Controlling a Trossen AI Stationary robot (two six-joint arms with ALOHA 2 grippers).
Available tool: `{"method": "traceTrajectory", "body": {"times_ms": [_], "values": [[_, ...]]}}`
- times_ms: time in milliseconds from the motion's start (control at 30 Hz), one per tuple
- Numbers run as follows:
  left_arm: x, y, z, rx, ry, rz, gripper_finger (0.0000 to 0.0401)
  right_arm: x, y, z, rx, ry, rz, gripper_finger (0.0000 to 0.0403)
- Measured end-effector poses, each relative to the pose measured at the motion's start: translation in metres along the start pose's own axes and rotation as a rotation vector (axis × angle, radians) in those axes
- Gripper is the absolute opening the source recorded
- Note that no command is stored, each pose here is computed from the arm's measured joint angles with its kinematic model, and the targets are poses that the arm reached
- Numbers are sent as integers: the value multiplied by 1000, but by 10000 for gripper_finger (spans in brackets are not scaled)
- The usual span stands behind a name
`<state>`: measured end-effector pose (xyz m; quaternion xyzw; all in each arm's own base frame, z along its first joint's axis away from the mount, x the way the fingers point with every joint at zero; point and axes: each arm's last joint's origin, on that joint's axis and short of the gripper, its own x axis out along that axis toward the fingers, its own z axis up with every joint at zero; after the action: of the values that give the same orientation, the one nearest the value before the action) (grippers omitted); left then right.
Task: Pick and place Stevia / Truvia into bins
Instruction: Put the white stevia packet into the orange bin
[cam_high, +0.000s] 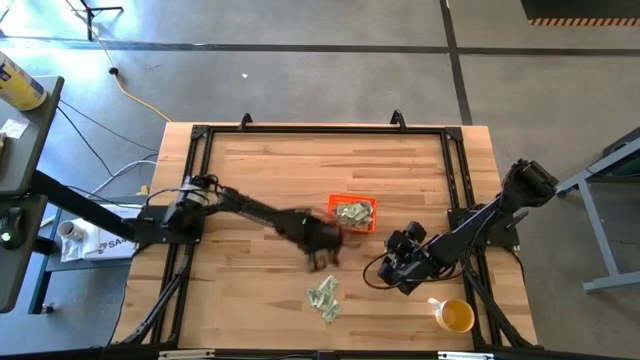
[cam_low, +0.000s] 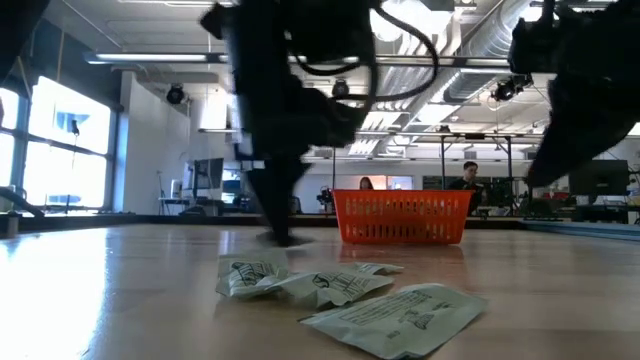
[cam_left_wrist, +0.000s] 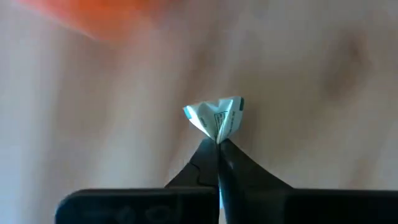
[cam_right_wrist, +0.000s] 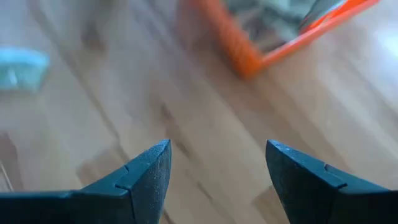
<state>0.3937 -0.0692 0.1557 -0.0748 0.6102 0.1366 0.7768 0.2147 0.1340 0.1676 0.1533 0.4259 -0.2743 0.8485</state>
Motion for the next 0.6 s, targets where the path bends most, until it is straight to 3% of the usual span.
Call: {"method": "traceTrajectory", "body": {"times_ms": [233,367,467,600], "values": [[-67,6,45,97,-109,12,41,-14,-10,15,87,-82,9,252],[-97,13,70,153,-272,13,30,-17,-17,23,116,-95,0,252],[-98,27,81,158,-304,1,30,-19,-20,26,128,-99,1,252],[-70,52,98,100,-295,-29,37,-20,-21,26,122,-89,-4,252]]}}
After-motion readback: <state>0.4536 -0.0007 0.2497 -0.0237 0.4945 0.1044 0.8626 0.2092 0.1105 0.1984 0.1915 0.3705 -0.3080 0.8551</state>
